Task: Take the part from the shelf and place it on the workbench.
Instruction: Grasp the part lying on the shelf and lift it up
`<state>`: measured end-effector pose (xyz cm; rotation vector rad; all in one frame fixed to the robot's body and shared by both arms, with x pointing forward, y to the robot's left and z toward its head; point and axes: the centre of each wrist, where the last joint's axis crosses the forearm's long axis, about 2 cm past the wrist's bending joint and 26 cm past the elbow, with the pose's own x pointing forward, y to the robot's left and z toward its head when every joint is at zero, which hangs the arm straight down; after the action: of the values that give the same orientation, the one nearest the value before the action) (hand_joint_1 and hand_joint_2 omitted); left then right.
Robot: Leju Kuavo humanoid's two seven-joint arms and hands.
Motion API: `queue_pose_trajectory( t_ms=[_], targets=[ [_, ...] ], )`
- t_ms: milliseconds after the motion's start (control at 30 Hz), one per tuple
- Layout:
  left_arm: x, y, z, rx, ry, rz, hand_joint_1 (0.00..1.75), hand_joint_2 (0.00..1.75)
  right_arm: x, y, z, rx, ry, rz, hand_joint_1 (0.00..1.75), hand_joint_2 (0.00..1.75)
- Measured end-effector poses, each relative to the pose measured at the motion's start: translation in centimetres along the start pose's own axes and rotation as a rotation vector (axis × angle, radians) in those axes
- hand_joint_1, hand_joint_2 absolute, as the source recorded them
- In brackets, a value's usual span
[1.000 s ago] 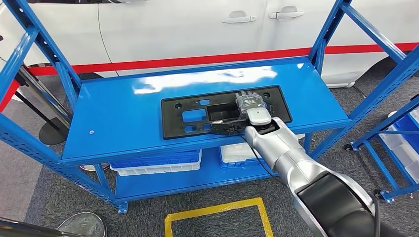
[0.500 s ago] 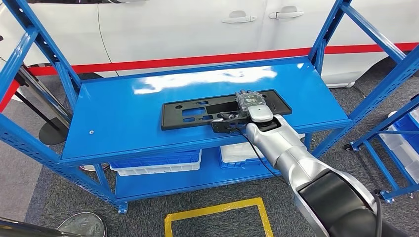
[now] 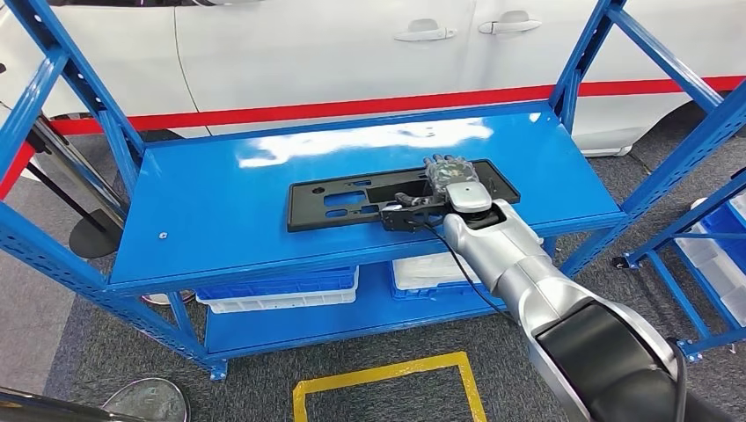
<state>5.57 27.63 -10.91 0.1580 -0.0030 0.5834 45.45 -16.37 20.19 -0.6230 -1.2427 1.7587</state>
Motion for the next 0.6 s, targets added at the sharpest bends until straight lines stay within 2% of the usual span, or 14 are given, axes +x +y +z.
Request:
queue_pose_trajectory(
  t_ms=[600],
  targets=[
    [0.2,0.4,-0.1,0.012,-0.006,-0.01,0.0,0.0,-2.2,1.2,0.7,0.023,0.032,-0.015,0.0,0.0]
  ],
)
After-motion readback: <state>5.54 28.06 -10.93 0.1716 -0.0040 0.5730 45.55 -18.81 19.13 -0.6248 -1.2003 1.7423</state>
